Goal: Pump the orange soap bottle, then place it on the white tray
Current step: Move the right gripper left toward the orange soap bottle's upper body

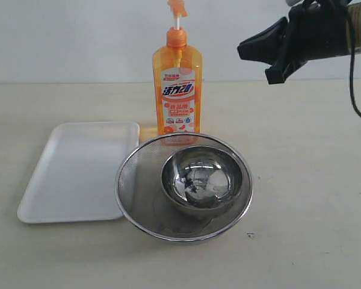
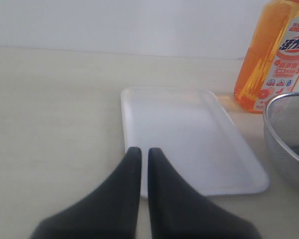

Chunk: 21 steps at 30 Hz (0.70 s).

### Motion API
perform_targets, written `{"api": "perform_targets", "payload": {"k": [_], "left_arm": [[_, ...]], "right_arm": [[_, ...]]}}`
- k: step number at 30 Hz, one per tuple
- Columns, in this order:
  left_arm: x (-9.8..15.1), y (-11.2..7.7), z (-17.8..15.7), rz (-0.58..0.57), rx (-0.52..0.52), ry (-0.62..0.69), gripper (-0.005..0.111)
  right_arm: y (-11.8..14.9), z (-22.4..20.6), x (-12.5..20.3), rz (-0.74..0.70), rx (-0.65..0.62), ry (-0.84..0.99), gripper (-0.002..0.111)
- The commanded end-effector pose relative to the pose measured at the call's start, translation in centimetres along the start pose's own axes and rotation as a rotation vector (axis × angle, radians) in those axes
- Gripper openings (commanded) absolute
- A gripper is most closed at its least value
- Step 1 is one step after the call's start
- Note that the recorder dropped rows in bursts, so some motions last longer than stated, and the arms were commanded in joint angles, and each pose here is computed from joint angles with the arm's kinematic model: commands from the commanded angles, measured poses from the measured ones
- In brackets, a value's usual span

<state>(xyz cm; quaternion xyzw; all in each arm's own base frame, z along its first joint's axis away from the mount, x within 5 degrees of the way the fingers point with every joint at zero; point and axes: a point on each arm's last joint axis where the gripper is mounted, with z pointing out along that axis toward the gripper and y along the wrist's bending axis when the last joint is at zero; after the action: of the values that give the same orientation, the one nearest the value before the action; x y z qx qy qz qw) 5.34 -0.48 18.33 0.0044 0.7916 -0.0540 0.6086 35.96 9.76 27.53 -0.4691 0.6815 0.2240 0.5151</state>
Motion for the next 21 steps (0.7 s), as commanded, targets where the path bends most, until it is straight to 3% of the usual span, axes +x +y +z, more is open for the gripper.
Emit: {"api": "perform_targets", "payload": {"k": [1,7,13,21], "left_arm": [[0.1,0.0,0.0,-0.005,-0.003,-0.004,0.005],[0.1,0.0,0.0,-0.005,-0.003,-0.004,0.005],[0.1,0.0,0.0,-0.005,-0.003,-0.004,0.005],[0.1,0.0,0.0,-0.005,-0.003,-0.004,0.005]], "right_arm": [[-0.8,2.1,1.2,-0.001,-0.121,-0.060,0.000],[-2.8,3.2,3.3,0.068,-0.249,-0.228,0.000],[-5.8,3.7,6.8,0.057,-0.199,-0.212,0.000],[-7.0,4.5,7.6,0.031,-0.189,-0.217,0.000]]}}
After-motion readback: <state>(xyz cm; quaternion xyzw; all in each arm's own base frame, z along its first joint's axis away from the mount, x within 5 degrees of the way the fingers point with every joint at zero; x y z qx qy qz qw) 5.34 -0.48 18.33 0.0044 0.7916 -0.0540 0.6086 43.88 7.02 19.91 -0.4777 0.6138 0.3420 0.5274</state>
